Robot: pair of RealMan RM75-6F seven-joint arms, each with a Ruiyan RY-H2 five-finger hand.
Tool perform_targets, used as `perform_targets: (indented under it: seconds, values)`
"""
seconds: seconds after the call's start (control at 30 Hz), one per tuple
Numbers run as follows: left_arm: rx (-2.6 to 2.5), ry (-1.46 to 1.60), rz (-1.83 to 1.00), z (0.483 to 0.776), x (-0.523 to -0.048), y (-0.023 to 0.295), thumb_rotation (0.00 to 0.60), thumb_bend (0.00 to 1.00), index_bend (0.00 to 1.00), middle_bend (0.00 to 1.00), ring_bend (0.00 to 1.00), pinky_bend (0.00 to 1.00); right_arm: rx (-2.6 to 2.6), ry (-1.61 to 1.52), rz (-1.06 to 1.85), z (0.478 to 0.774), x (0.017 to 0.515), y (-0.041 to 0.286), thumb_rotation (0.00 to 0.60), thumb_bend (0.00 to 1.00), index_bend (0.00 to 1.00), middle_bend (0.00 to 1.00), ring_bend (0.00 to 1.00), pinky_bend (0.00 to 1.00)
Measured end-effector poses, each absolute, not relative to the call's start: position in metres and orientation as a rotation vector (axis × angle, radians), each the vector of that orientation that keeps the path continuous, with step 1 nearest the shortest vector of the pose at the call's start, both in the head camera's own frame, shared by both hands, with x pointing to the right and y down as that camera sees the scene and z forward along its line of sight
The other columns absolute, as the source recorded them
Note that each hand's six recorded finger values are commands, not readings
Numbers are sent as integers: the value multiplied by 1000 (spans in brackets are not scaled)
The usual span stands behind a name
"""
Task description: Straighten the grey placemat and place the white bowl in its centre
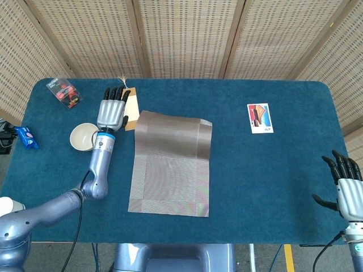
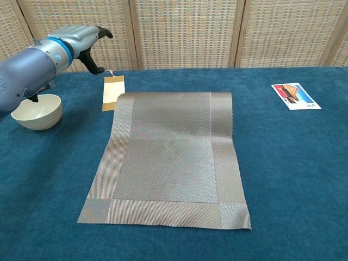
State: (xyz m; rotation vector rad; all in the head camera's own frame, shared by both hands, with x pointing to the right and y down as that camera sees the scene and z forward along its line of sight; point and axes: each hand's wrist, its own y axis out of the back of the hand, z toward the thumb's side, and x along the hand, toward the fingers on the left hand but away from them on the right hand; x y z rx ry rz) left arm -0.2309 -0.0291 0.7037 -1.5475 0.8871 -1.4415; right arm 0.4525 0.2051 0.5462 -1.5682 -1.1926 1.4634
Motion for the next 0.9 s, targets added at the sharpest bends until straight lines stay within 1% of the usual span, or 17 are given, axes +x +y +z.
perform_targets:
  seconds: [0.13, 0.33, 0.43, 0.7, 0.9]
  values:
    - [-1574, 925, -1446, 707, -244, -25, 600, 347, 46, 0, 0, 0, -1578, -1176, 1463, 549, 449, 207, 600, 45, 146, 0, 0, 0]
    - [-1633, 962, -1410, 700, -277, 5, 600, 346, 107, 0, 0, 0, -1585, -1157, 1458, 552, 445, 209, 600, 44, 129, 0, 0, 0]
    - [-1671, 985, -1380, 689, -296, 27, 600, 344, 107, 0, 0, 0, -1585, -1142, 1462, 555, 443, 210, 600, 45, 130, 0, 0, 0]
    - [-1635, 986, -1326, 640, -359, 91, 600, 341, 101, 0, 0, 0, -1590, -1111, 1463, 561, 436, 212, 600, 45, 130, 0, 0, 0]
    - [-1615, 987, -1360, 612, -398, 141, 600, 340, 99, 0, 0, 0, -1590, -1105, 1449, 561, 432, 214, 600, 44, 128, 0, 0, 0]
